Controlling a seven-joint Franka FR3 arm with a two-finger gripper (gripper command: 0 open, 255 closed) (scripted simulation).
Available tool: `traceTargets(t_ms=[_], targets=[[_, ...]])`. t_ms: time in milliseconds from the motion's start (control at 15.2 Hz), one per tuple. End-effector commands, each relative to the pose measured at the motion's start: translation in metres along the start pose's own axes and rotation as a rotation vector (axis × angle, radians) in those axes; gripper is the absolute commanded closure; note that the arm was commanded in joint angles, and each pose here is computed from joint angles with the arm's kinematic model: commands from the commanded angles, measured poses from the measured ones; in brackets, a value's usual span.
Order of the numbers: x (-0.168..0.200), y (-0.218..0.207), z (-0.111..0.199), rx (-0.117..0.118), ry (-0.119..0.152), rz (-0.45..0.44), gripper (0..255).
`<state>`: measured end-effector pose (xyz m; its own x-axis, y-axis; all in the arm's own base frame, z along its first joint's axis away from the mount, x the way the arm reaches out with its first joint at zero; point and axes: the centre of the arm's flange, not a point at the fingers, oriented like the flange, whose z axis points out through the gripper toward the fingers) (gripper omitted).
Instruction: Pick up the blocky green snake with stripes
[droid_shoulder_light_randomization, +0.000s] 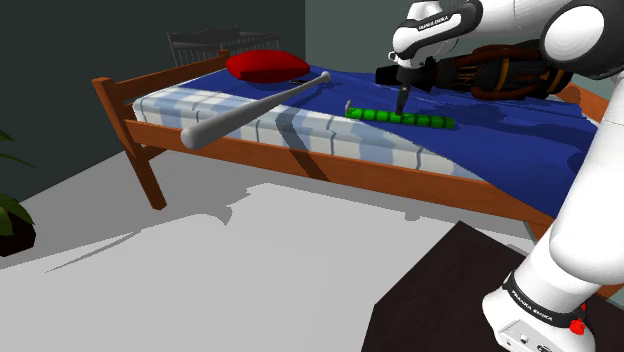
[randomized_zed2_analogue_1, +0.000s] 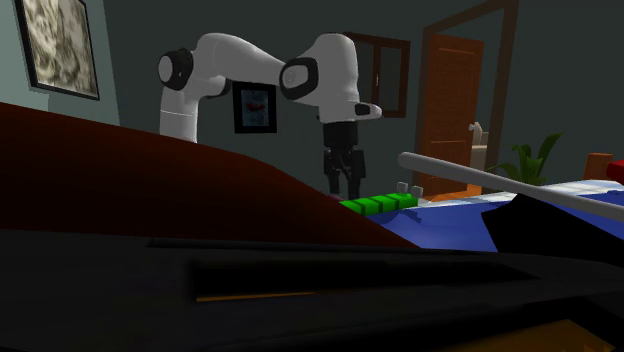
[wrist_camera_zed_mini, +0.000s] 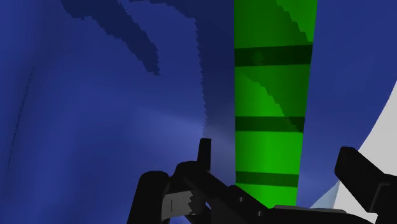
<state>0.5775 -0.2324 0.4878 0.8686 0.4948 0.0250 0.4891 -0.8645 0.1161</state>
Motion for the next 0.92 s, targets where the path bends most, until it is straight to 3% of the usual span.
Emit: traceTargets(t_ms=[0, 396, 462, 858], targets=[[0.001, 0.001, 0.009, -0.001, 0.0, -0.002, 0], [0.001, -0.001, 0.028, -0.001, 0.0, -0.002, 0], [0.001, 0.0, 0.028, -0.001, 0.0, -0.002, 255], [0.001, 0.0, 0.028, -0.001, 0.0, -0.002, 255]])
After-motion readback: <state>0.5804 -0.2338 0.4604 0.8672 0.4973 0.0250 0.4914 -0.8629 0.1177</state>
